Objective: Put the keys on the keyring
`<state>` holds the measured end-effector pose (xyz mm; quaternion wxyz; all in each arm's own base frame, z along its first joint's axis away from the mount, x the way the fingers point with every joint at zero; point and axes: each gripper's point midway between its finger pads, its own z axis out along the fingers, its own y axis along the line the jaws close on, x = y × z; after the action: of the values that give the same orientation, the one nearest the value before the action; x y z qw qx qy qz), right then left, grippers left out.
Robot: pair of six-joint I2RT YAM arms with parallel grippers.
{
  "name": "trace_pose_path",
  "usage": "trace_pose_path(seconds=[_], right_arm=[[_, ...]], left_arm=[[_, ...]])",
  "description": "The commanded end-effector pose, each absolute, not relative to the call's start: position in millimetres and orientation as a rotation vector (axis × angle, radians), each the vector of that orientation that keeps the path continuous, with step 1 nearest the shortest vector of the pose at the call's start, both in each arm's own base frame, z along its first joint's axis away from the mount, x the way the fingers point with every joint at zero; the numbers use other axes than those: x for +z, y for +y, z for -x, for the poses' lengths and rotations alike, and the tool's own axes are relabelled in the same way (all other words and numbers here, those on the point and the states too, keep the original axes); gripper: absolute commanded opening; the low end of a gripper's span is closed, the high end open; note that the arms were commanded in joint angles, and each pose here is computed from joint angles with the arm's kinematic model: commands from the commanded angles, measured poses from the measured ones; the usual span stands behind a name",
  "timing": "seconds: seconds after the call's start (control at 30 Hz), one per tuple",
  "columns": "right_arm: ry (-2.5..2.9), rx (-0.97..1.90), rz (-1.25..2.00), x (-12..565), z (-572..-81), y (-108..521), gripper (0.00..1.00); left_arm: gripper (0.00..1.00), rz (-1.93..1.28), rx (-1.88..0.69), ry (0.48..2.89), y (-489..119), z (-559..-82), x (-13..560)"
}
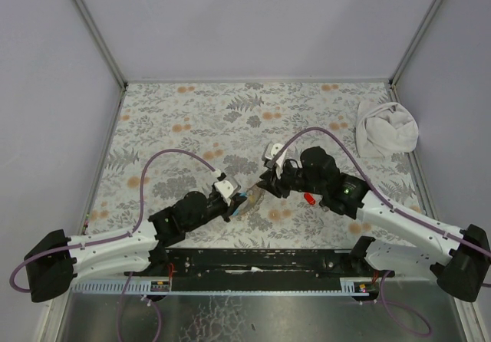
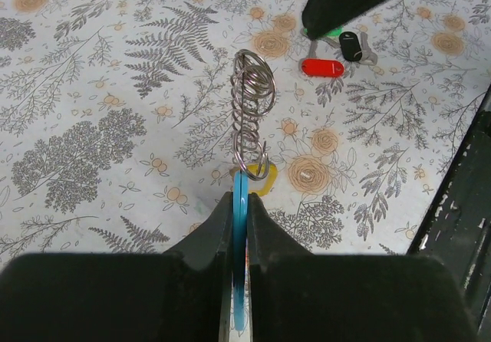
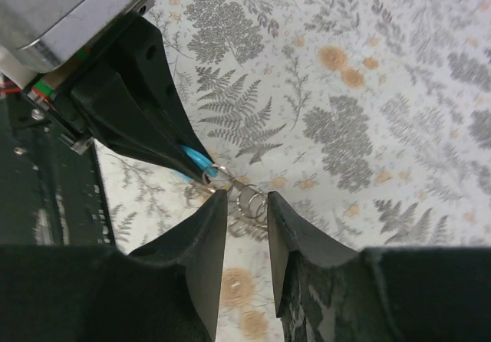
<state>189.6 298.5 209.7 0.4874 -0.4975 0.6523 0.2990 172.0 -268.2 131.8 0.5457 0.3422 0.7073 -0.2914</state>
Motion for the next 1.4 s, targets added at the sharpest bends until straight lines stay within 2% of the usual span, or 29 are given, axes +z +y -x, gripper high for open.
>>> trace_pose_path(seconds=[0.0, 0.13, 0.43, 0.83, 1.17, 1.37], right_arm=[[1.813, 0.824, 0.98, 218, -188, 295, 0.36], [1.929, 0.79, 0.867, 210, -193, 287, 0.36], [2.03, 0.777, 0.848, 197, -201, 294, 0.34], [2.046, 0.85, 0.807, 194, -212, 300, 0.24], [1.99, 0.861, 0.794, 215, -206, 293, 0.29], [2.014, 0.881, 0.826, 208, -201, 295, 0.26]], left_arm=[[0.0, -0.734, -0.694, 1.627, -273, -183, 158], [0.0, -0.727, -0.705, 1.632, -275, -183, 156], [0.0, -0.74, -0.732, 1.63, -278, -179, 153], [0.0, -0.743, -0.741, 1.632, -278, -178, 152], [0.0, -0.741, -0.74, 1.636, -279, -178, 151], [0.0, -0.744, -0.744, 1.637, -280, -177, 151]])
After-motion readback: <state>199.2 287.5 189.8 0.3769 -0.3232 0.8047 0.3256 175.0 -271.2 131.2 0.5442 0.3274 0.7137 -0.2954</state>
